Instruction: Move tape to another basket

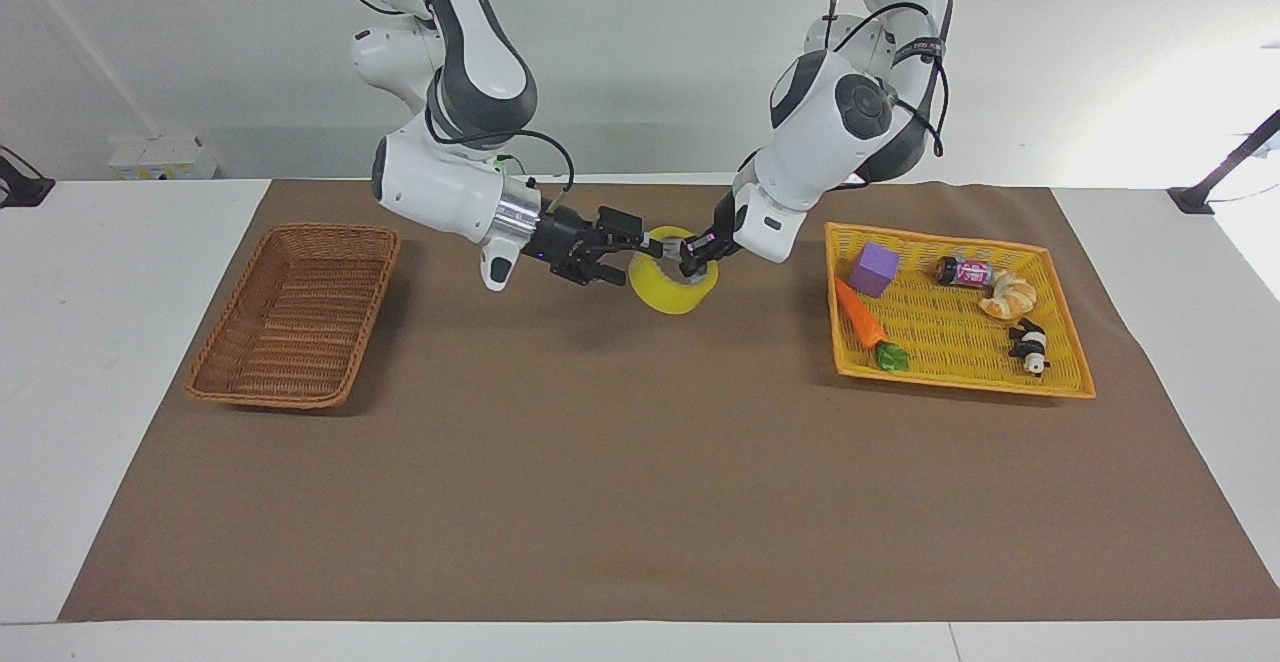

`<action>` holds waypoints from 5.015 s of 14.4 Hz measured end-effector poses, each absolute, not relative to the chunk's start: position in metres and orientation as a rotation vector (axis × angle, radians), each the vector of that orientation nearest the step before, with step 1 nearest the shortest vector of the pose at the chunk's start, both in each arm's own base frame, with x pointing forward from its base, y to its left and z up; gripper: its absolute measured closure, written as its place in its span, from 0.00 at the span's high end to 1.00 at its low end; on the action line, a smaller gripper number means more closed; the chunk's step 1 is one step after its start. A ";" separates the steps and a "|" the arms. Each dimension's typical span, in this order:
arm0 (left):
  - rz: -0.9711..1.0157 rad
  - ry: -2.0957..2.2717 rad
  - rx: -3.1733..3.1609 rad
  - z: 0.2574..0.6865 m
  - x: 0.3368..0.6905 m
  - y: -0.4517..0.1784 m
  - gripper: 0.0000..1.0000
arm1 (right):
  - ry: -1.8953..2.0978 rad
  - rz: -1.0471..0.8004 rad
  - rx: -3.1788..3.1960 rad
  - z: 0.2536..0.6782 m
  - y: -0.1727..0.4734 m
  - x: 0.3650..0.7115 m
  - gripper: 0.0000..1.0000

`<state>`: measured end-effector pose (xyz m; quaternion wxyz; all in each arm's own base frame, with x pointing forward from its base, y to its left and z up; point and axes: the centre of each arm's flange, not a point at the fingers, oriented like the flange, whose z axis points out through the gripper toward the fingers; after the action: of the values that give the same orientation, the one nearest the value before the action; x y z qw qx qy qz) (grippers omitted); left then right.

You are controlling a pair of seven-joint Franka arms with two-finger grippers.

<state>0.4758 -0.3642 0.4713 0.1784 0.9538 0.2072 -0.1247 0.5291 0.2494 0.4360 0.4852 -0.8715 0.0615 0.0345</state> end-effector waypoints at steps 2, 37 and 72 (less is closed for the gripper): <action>-0.353 0.589 2.697 0.471 0.476 -0.364 0.22 | 0.144 0.086 -2.121 0.437 0.252 0.528 1.00; -0.036 0.201 3.037 0.545 0.571 0.004 1.00 | -0.010 0.012 -2.245 0.397 -0.246 0.474 0.55; -0.238 0.040 3.177 0.559 0.561 -0.013 1.00 | -0.642 0.042 -2.831 0.495 -0.185 0.536 1.00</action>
<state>0.5613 -0.0129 0.5593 -0.0224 0.9969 0.0124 -0.0748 0.5362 -0.1849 0.4946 0.1191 -0.9682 -0.2197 0.0142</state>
